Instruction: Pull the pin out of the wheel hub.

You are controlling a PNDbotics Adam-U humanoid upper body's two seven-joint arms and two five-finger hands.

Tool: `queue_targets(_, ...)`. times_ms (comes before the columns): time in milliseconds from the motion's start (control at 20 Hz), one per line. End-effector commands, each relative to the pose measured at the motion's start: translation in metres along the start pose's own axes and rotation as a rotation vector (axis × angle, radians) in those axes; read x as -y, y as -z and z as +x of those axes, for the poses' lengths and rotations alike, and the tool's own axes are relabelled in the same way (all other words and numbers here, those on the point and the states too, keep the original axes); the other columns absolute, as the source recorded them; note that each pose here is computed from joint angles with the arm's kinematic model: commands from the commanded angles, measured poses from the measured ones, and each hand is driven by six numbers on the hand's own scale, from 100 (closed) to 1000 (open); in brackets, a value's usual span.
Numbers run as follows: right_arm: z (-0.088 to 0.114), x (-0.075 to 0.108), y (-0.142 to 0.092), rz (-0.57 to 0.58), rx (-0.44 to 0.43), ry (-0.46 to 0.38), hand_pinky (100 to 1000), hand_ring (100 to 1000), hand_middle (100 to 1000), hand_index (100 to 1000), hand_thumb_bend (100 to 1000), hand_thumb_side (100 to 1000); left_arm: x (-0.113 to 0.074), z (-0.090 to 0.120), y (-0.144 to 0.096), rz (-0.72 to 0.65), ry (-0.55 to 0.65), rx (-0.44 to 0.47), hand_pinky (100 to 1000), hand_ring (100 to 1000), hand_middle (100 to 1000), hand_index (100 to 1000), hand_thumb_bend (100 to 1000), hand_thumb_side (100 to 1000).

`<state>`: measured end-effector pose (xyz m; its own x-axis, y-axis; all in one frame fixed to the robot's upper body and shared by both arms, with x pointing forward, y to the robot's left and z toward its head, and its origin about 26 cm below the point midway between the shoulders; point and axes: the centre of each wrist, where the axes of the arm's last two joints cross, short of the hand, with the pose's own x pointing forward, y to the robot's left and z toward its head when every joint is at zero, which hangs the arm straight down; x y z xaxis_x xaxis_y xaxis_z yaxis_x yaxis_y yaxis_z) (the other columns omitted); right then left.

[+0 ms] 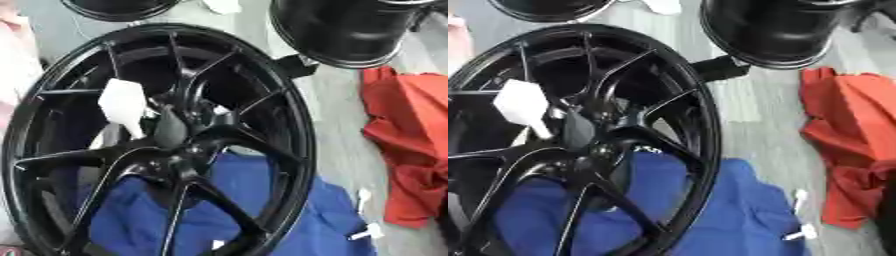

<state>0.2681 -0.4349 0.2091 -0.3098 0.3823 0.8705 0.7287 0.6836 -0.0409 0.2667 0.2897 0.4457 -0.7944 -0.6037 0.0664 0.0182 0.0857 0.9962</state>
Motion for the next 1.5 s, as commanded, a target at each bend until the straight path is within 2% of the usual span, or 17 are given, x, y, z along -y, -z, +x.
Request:
queue_targets(50,0.011,0.002,0.006,0.002,0.040,-0.002,480,456,555,667,100,419,-0.006,0.002,-0.003,-0.001,0.020,-0.015,759,686,599,766,100,367)
queue_targets(700,0.010,0.003,0.005,-0.008,0.033,0.000,479,455,554,666,100,422,-0.001,0.002,0.003,-0.038,0.025,-0.015,763,695,612,776,100,380)
queue_targets(1000,0.009,0.004,0.004,-0.011,0.030,0.000,478,455,554,666,100,424,0.009,0.020,0.010,-0.119,0.128,-0.043,807,759,698,827,100,366)
queue_targets(1250,0.010,0.003,0.005,0.000,0.029,-0.003,478,454,554,666,100,426,0.019,0.027,0.022,-0.216,0.210,-0.075,883,830,778,884,100,355)
queue_targets(1350,0.010,0.002,0.005,0.008,0.029,-0.002,478,454,554,666,100,428,0.022,0.029,0.028,-0.240,0.230,-0.078,893,839,784,891,171,315)
queue_targets(1500,0.009,0.001,0.006,0.015,0.027,0.001,477,454,554,666,100,429,0.025,0.032,0.034,-0.250,0.245,-0.086,908,852,792,899,208,289)
